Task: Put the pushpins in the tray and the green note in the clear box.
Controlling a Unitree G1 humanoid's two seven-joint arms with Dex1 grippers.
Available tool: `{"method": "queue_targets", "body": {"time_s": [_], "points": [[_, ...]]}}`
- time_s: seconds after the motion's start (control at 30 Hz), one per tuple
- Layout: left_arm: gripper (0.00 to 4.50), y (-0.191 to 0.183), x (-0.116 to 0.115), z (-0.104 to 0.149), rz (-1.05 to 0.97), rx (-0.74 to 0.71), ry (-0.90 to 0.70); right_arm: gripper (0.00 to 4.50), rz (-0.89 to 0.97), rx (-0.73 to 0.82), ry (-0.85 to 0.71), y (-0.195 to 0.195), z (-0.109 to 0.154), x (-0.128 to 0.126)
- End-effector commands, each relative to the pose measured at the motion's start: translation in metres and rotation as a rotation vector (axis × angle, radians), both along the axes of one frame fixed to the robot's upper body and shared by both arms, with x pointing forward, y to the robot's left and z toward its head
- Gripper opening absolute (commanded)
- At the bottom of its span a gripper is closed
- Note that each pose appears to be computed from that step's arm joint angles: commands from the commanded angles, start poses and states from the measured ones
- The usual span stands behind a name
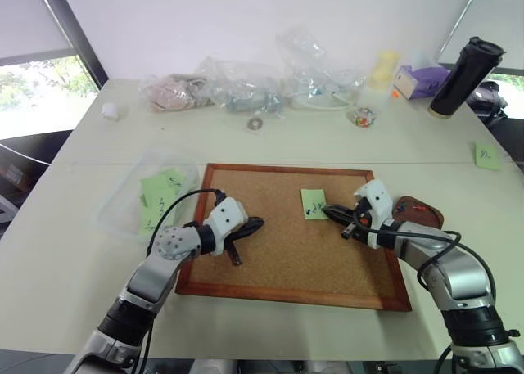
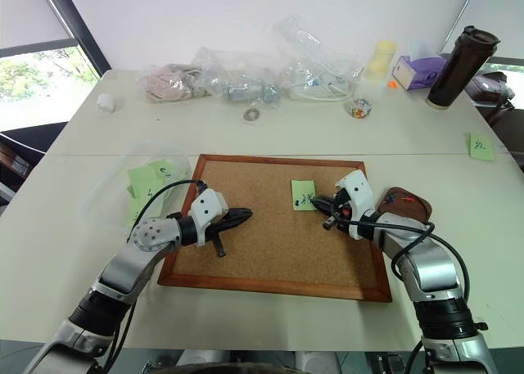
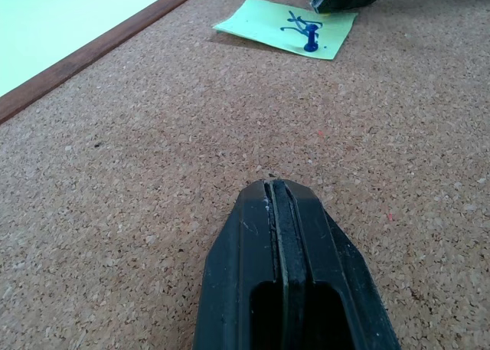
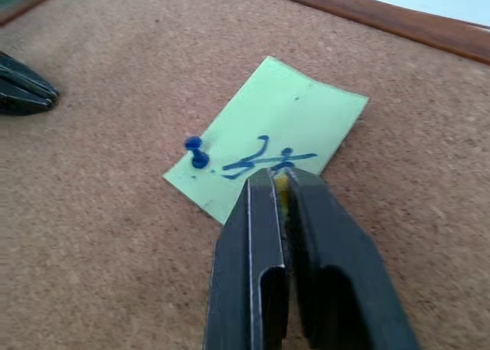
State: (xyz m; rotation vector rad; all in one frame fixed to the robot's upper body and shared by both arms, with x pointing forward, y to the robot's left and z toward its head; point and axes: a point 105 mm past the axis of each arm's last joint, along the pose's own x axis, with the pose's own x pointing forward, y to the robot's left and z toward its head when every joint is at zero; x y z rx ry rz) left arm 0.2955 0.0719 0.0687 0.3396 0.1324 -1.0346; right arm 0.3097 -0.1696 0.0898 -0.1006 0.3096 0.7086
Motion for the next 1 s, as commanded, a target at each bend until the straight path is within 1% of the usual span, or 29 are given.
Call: {"method": "queue_targets", "body": {"time_s": [0.03,0.07,0.17,0.23,0.37,0.47,0.53,0.63,0.73,0.8,0.9,1.0], "points": [[0.0,0.012,-0.008,-0.033,0.032,0.083,0.119,0.04,0.005,0.009,-0.056,-0.002,0.017,0.0],[0.0,0.012,-0.008,-0.033,0.03,0.083,0.121,0.04,0.0,0.012,-0.068,-0.003,0.021,0.0],[0.0,0.011,-0.011,-0.034,0.023,0.084,0.134,0.04,-0.03,0.058,-0.133,-0.01,0.051,0.002],[0.0,0.01,-0.012,-0.035,0.019,0.087,0.142,0.04,-0.046,0.081,-0.164,-0.013,0.066,0.003],[0.0,0.01,-0.013,-0.036,0.013,0.09,0.153,0.04,-0.053,0.131,-0.2,-0.02,0.09,-0.002],[0.0,0.009,-0.013,-0.037,0.009,0.09,0.156,0.04,-0.095,0.153,-0.207,-0.032,0.099,-0.003],[0.0,0.008,-0.013,-0.037,0.006,0.09,0.156,0.04,-0.17,0.123,-0.199,-0.056,0.095,-0.006],[0.0,0.007,-0.013,-0.036,0.001,0.09,0.155,0.04,-0.284,0.067,-0.168,-0.091,0.082,-0.012],[0.0,0.007,-0.013,-0.036,-0.002,0.089,0.155,0.04,-0.362,0.031,-0.137,-0.118,0.071,-0.02],[0.0,0.006,-0.013,-0.036,-0.004,0.087,0.155,0.04,-0.41,-0.007,-0.103,-0.135,0.059,-0.025],[0.0,0.005,-0.013,-0.036,-0.009,0.088,0.156,0.04,-0.449,-0.055,-0.05,-0.148,0.036,-0.03],[0.0,0.004,-0.013,-0.036,-0.015,0.091,0.154,0.04,-0.454,-0.043,-0.025,-0.15,0.025,-0.031]]}}
